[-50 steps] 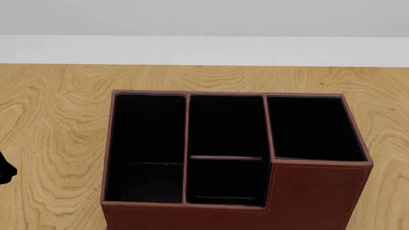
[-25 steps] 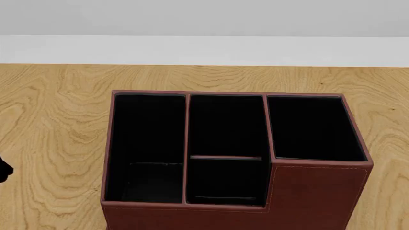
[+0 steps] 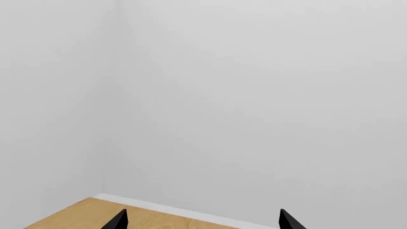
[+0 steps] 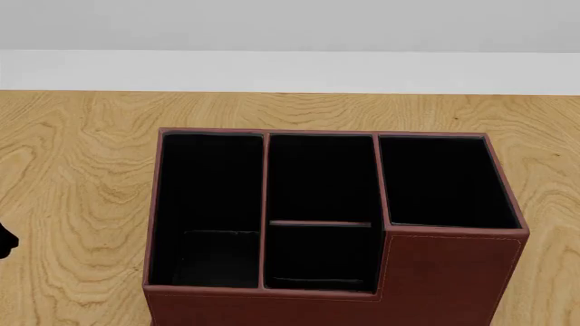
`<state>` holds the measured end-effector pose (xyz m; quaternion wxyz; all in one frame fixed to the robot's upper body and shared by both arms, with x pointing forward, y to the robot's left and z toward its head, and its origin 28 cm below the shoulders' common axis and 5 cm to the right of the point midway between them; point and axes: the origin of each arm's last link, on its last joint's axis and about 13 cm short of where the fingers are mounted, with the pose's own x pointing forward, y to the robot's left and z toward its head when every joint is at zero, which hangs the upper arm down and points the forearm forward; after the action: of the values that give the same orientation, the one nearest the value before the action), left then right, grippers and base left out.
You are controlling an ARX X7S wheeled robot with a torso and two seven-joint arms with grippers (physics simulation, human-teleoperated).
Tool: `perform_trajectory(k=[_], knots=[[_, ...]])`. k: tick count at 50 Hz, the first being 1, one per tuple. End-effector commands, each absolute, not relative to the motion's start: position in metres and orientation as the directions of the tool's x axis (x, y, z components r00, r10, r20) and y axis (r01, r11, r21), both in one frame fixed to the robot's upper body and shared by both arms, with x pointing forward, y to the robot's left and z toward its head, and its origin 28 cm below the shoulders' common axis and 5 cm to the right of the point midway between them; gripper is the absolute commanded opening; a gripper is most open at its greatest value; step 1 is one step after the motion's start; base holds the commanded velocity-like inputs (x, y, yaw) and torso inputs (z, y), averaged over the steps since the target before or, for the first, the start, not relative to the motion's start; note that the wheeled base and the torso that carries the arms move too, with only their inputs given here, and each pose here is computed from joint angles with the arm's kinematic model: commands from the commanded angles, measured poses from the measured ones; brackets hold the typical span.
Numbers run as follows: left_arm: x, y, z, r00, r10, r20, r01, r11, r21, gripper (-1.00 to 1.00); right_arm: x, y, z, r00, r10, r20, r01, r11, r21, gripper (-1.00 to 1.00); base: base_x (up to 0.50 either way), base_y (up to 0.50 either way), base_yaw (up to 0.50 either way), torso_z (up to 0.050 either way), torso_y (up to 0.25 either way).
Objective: Pick up the white mug and place it to the right of the caddy.
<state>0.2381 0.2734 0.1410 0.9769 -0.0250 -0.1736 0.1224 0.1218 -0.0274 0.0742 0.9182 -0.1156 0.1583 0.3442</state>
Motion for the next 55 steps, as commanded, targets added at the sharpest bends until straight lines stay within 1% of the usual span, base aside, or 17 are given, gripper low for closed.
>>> perform_trajectory(k=[1,31,40,55], knots=[[0.238,0.273,0.141,0.910,0.247,0.333,-0.230,0.969,-0.092,1.00,0.131,-0.032,0.093,0.744,0.581,-0.330,-0.650,0.745,-0.153,-1.00,0.00,0.00,0.00,0.000,0.000],[0.238,0.274,0.142,0.909,0.249,0.334,-0.231,0.968,-0.095,1.00,0.152,-0.038,0.118,0.779,0.562,-0.280,-0.617,0.766,-0.181,-1.00,0.00,0.00,0.00,0.000,0.000],[0.238,0.274,0.141,0.910,0.248,0.333,-0.230,0.969,-0.093,1.00,0.162,-0.045,0.128,0.782,0.570,-0.250,-0.615,0.771,-0.165,-1.00,0.00,0.00,0.00,0.000,0.000],[0.239,0.274,0.140,0.910,0.251,0.330,-0.232,0.968,-0.095,1.00,0.176,-0.055,0.145,0.810,0.542,-0.226,-0.581,0.794,-0.179,-1.00,0.00,0.00,0.00,0.000,0.001]])
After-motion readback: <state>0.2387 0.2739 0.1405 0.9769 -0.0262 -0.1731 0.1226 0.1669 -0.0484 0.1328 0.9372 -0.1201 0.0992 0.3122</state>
